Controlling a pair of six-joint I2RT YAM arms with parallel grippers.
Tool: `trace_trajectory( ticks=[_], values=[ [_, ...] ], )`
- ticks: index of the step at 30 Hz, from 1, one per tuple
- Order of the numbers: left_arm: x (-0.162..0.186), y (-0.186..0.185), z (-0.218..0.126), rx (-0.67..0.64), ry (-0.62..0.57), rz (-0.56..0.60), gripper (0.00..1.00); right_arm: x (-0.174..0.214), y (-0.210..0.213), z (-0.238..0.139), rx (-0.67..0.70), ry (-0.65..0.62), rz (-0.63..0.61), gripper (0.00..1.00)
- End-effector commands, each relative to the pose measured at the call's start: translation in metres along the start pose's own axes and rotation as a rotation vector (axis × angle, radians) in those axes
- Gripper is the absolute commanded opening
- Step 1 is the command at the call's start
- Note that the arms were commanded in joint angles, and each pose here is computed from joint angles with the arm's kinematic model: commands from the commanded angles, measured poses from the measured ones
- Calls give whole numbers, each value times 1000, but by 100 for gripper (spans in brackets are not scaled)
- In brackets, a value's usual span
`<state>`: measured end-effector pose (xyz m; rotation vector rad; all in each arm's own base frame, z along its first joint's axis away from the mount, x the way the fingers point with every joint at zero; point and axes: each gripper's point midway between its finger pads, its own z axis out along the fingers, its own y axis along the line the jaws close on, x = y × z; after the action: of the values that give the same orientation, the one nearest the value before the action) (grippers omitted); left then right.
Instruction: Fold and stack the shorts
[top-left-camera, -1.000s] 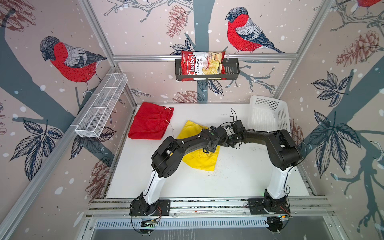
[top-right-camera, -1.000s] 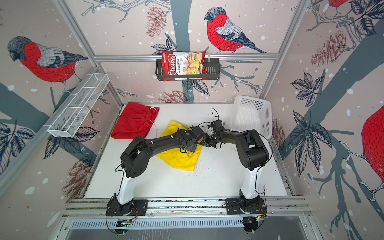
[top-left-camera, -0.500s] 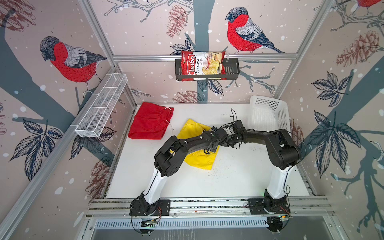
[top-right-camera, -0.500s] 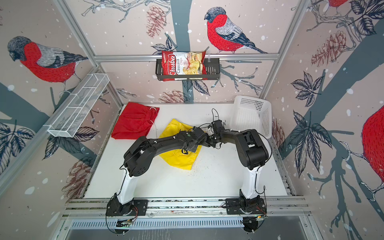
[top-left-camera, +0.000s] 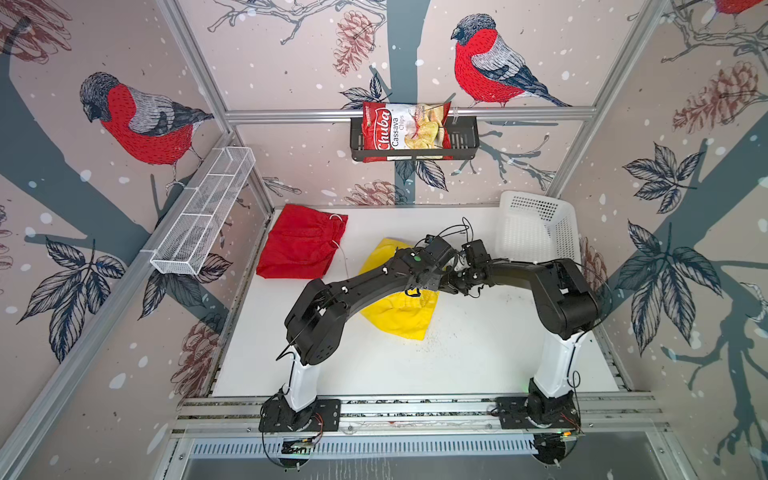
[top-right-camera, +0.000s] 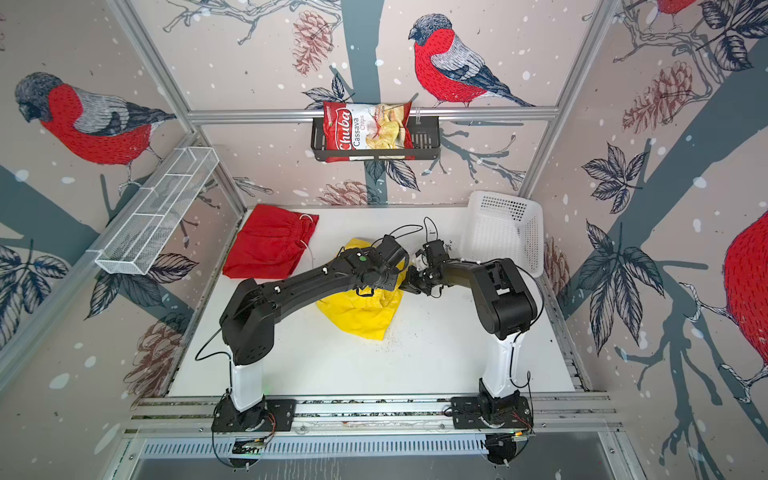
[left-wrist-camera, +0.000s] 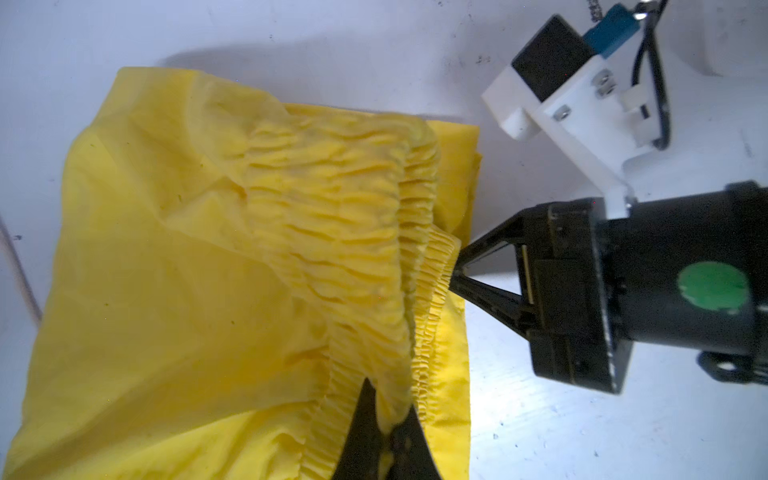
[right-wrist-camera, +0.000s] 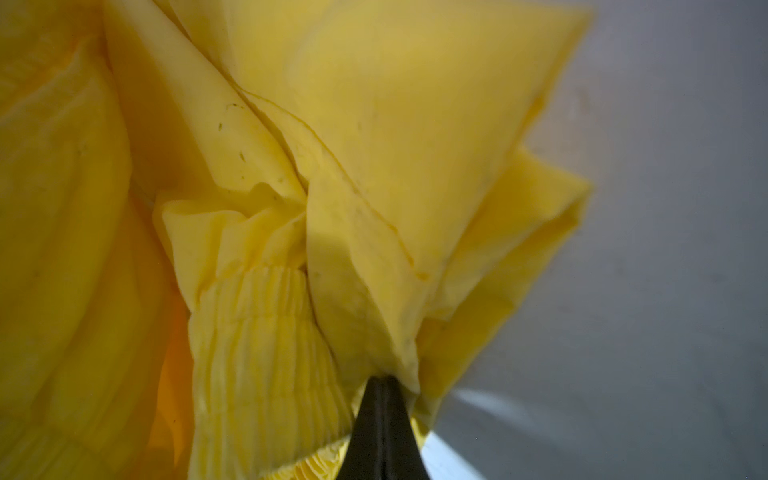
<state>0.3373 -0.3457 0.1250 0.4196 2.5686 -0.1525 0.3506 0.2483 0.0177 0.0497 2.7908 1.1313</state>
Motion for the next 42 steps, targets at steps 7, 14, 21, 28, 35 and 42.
trace_trajectory(
  ticks=[7, 14, 21, 28, 35, 42],
  values=[
    [49, -53, 37, 240, 170, -41, 0, 9, -26, 2, 100, 16, 58, 1],
    [81, -54, 69, 244, 249, -45, 40, 9, -26, 1, 98, 13, 60, 2],
    [65, -65, 48, 326, 216, -72, 59, -4, -21, -35, 65, -93, 59, 1],
    [8, -46, -19, 402, 63, -144, 59, -20, -13, -104, 101, -258, 46, 3],
    [-6, 26, -69, 318, -110, -241, 40, -17, 64, -116, 5, -333, -115, 13],
    [58, 71, -43, 255, -79, -316, 29, -12, 113, -48, -93, -195, -195, 7]
  ],
)
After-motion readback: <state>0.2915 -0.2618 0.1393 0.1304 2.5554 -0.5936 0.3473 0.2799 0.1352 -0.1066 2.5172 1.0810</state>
